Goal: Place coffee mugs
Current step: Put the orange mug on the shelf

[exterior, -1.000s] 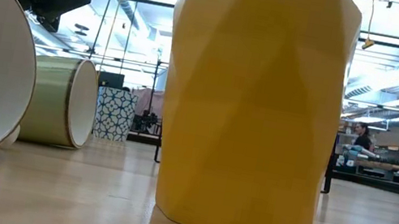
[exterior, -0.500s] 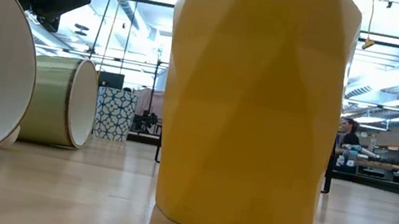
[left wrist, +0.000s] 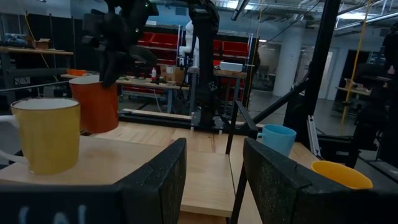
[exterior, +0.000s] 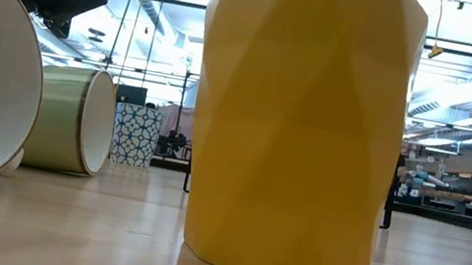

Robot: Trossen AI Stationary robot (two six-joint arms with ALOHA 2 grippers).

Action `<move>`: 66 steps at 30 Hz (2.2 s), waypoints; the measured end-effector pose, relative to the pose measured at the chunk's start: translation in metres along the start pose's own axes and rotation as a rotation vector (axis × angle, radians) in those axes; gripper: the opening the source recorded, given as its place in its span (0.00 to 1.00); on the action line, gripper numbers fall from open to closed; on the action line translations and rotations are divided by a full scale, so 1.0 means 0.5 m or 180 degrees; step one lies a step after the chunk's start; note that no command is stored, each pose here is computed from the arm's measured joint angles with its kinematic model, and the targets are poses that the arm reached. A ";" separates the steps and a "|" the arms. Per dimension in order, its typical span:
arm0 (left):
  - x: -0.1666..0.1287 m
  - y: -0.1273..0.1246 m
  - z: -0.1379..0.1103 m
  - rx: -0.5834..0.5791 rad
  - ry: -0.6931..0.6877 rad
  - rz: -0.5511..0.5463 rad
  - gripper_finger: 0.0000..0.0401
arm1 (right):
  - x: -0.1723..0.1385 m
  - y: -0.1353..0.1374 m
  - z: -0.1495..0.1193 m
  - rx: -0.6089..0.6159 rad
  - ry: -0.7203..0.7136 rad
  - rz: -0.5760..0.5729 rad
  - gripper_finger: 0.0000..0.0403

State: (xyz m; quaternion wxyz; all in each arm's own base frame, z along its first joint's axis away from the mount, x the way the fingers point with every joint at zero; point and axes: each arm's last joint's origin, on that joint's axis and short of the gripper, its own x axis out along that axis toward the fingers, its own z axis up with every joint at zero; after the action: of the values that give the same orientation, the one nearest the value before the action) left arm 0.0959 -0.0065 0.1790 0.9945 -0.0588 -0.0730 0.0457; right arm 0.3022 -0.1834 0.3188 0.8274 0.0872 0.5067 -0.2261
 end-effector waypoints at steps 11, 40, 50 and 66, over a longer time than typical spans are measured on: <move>0.000 0.000 0.000 -0.0001 0.0000 -0.0001 0.42 | -0.001 -0.004 0.011 0.0498 -0.0178 -0.0185 0.06; 0.000 0.000 0.000 -0.0002 -0.0001 0.0000 0.42 | 0.094 0.020 -0.009 0.0503 -0.0649 -0.0260 0.09; 0.000 0.000 0.000 -0.0002 -0.0001 -0.0001 0.42 | 0.094 0.019 -0.006 0.0502 -0.0698 -0.0257 0.12; 0.000 0.000 0.000 -0.0002 -0.0001 0.0000 0.42 | 0.092 0.020 -0.002 0.0506 -0.0758 -0.0223 0.25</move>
State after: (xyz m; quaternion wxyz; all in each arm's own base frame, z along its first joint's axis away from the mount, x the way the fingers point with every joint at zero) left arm 0.0959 -0.0064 0.1790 0.9945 -0.0591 -0.0732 0.0457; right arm 0.3238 -0.1876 0.2770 0.8638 0.1072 0.3882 -0.3029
